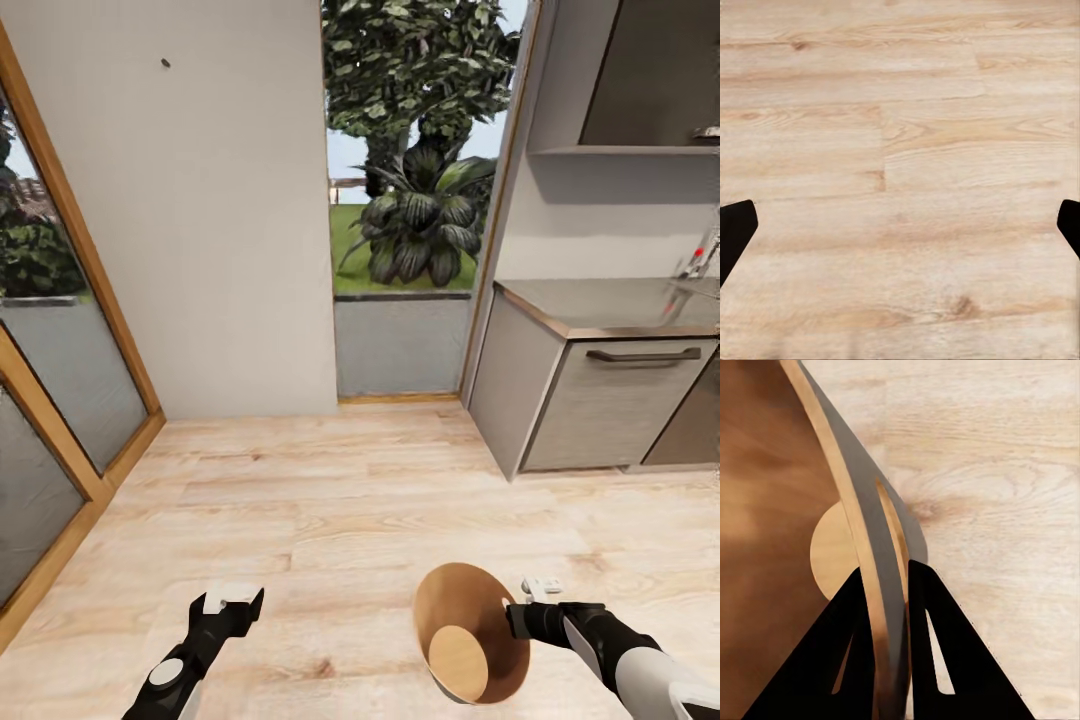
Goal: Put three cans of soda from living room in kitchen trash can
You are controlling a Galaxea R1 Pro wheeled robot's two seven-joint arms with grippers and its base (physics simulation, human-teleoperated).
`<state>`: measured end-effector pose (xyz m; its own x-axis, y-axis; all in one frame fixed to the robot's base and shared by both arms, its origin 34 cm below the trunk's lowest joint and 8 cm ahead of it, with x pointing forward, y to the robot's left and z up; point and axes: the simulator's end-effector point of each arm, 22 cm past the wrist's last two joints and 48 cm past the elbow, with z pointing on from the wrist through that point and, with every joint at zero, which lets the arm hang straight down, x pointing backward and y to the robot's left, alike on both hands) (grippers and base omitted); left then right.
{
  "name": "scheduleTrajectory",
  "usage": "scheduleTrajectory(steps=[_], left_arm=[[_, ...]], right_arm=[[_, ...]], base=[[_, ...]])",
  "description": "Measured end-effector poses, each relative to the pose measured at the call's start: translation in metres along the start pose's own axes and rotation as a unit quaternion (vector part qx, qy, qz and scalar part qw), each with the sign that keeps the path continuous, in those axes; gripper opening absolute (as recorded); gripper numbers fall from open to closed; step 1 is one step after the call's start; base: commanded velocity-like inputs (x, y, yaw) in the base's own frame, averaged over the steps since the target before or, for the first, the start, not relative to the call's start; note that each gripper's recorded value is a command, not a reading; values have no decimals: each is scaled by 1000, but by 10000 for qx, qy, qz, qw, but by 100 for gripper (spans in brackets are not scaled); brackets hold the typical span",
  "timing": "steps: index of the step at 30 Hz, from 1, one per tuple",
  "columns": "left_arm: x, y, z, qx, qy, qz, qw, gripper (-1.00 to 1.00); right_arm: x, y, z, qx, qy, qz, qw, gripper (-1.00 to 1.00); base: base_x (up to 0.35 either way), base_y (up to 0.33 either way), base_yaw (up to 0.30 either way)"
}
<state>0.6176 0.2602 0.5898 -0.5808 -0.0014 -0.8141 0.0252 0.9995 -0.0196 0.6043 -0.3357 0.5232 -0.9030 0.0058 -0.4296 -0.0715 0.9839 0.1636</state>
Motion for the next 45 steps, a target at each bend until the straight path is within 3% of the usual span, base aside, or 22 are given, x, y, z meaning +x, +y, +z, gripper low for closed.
scheduleTrajectory(steps=[29,45], left_arm=[[0,-2,0,15,-3,8,10000,100],[-7,-3,0,22,-180,23,9998,100]], right_arm=[[4,2,1,-14,40,-23,10000,-100],[8,7,3,-47,63,-14,10000,-100]], base=[[-315,0,4],[-141,6,219]])
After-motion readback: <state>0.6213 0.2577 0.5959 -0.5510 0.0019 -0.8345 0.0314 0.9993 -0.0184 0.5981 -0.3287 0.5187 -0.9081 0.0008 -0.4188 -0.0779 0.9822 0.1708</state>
